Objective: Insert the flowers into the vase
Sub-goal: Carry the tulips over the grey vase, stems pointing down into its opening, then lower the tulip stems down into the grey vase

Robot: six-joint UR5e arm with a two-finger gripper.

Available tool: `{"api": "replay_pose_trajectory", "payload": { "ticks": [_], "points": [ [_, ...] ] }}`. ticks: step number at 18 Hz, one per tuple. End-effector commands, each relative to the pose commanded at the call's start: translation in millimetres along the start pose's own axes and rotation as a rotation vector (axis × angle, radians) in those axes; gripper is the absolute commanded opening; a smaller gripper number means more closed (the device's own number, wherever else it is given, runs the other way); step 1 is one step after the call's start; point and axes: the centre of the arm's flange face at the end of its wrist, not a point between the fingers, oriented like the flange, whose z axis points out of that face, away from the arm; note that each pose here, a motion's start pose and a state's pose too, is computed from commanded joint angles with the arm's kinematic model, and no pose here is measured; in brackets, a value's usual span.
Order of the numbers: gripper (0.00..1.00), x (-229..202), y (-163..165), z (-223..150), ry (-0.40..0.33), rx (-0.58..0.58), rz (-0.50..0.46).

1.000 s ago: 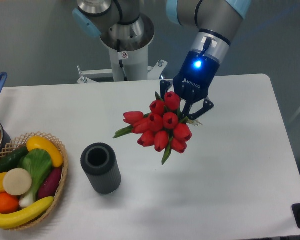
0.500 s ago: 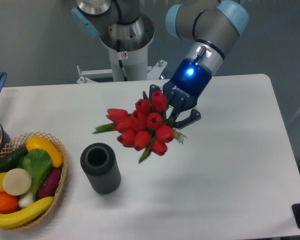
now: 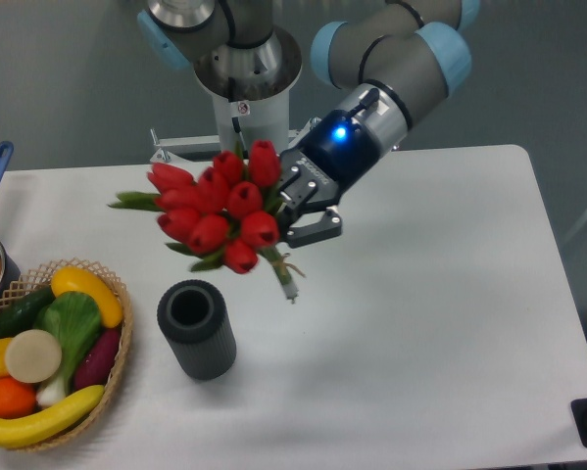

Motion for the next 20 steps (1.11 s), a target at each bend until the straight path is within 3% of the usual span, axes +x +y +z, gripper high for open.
{"api": "replay_pose_trajectory", "payload": {
  "ticks": [7,20],
  "points": [
    [0.26,21.0,-0.1,36.0,0.102,0.056,-0.014],
    [0.27,15.7,51.4,60.7,0.142,0.043,-0.117]
  ]
}}
